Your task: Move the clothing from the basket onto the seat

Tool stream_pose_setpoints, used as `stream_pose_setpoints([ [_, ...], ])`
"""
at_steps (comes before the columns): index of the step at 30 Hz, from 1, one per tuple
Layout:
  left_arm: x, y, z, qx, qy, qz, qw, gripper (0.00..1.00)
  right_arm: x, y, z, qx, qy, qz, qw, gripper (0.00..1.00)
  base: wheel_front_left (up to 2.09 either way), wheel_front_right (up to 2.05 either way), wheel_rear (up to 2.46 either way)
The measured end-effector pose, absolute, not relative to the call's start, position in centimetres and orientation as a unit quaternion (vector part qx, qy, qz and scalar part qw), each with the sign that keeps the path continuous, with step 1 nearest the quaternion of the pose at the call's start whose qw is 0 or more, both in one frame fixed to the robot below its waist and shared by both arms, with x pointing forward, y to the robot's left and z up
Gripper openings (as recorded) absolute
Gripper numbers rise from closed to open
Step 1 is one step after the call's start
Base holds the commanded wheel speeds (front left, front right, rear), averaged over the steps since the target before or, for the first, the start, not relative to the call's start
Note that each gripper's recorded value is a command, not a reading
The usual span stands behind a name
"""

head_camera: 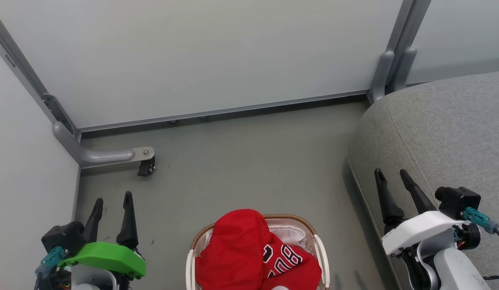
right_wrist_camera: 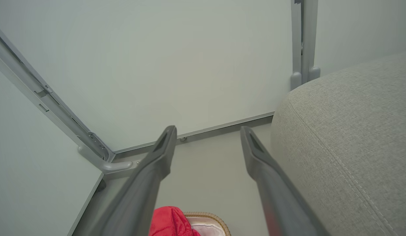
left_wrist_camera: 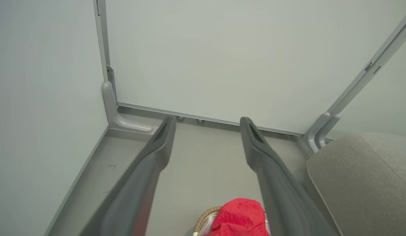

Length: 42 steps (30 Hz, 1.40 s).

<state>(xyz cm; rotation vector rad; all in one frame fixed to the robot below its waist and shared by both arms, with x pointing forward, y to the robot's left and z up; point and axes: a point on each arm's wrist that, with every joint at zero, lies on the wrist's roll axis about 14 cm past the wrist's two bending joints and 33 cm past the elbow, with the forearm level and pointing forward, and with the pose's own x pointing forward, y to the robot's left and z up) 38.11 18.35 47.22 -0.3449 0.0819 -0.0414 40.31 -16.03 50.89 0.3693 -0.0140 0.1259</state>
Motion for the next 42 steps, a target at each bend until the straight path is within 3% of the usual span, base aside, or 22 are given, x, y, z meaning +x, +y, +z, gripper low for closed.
stream_pose_setpoints([
  [28, 38.2, 17.4, 47.2, -0.094, 0.026, -0.035, 0.995, 1.0, 40.6, -14.8, 50.1, 0.062, -0.012, 0.087, 0.994, 1.0, 0.0, 0.0, 0.0],
  [42, 38.4, 13.7, 43.7, -0.077, 0.076, -0.087, 0.99, 1.0, 41.4, -14.1, 48.7, 0.01, -0.002, 0.107, 0.994, 1.0, 0.0, 0.0, 0.0],
])
